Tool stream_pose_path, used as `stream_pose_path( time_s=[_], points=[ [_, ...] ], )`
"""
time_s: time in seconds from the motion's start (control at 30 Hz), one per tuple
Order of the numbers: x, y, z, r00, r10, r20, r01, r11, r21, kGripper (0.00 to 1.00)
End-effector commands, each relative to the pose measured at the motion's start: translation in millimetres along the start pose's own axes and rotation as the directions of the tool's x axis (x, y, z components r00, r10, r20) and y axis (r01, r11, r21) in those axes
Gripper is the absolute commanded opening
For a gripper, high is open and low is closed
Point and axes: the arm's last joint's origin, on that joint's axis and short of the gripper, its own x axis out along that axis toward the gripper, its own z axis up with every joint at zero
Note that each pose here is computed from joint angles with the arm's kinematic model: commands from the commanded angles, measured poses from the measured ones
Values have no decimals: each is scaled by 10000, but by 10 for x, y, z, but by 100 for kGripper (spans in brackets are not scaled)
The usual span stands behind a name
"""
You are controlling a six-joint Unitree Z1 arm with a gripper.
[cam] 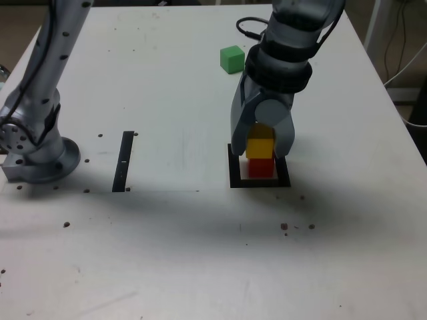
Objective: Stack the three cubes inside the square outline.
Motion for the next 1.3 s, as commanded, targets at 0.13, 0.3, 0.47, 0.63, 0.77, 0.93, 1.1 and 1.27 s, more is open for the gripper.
stream_pose_path(
  time_s=[0.13,0.3,0.47,0.63,0.77,0.93,1.1,1.27],
  points=[
    [22,27,18,10000,-29,91,27,9998,172,91],
    [25,29,15,9999,-36,105,34,9999,169,94],
    [2,31,-18,9999,-42,151,40,9999,166,95],
    [-101,44,-140,9995,-2,320,-2,9999,145,97],
    [-229,64,-287,9983,187,555,-192,9998,96,98],
    [-379,115,-494,9955,461,831,-460,9989,-39,98],
    [-422,216,-632,9946,545,881,-520,9982,-296,98],
    [-384,365,-658,9963,418,757,-381,9981,-492,98]
  ],
)
